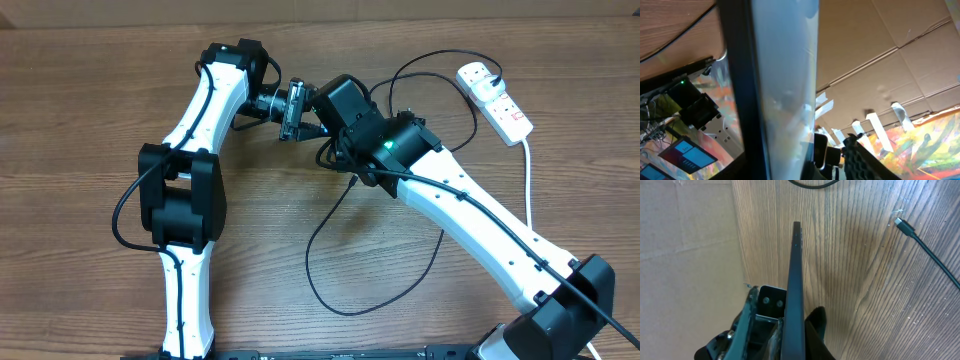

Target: Plug charger to phone and switch on socket

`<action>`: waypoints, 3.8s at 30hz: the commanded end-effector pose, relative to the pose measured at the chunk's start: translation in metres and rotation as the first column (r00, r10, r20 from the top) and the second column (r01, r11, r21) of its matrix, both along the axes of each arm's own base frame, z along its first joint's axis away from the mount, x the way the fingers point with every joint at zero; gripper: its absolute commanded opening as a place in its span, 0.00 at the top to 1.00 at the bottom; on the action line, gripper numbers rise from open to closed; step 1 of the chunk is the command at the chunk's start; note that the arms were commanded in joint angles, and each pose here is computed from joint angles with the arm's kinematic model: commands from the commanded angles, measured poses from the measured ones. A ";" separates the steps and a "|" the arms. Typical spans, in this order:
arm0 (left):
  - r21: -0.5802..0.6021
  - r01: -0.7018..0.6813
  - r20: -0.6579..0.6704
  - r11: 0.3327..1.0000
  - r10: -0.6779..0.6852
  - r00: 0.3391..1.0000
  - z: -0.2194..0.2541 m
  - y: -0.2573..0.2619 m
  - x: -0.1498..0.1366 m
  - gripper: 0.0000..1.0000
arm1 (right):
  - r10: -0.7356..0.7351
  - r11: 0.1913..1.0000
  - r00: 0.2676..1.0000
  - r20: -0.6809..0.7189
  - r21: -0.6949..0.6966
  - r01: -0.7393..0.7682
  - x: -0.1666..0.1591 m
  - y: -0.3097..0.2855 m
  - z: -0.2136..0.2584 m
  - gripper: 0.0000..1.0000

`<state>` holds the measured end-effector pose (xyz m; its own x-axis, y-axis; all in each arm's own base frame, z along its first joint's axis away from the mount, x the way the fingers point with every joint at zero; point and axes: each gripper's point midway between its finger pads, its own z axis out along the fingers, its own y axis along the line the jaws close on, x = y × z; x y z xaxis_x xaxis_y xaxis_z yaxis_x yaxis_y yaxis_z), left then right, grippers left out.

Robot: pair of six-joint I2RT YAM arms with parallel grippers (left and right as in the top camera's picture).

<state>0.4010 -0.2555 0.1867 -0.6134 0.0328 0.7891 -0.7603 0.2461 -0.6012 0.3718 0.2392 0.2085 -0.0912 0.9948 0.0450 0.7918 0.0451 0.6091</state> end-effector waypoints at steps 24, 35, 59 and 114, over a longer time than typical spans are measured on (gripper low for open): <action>-0.015 -0.008 0.013 1.000 0.009 1.000 0.006 0.001 0.005 0.96 | 0.079 0.997 0.995 0.058 -0.026 -0.078 0.006 0.006 0.018 0.73; 0.212 -0.025 0.458 0.977 -0.076 0.886 -0.045 0.023 0.039 0.96 | 0.686 0.626 0.725 0.062 -0.558 -0.545 -0.017 -0.015 0.085 0.00; 0.754 -0.573 0.647 0.322 -0.517 0.561 0.096 0.178 0.038 0.96 | 0.860 0.480 0.507 -0.065 -0.237 -0.845 -0.026 -0.038 0.020 0.14; 0.823 -0.477 0.566 0.307 -0.505 0.651 0.069 0.180 0.019 0.96 | 0.641 0.531 0.494 -0.588 -0.125 -0.838 -0.030 -0.021 -0.201 0.61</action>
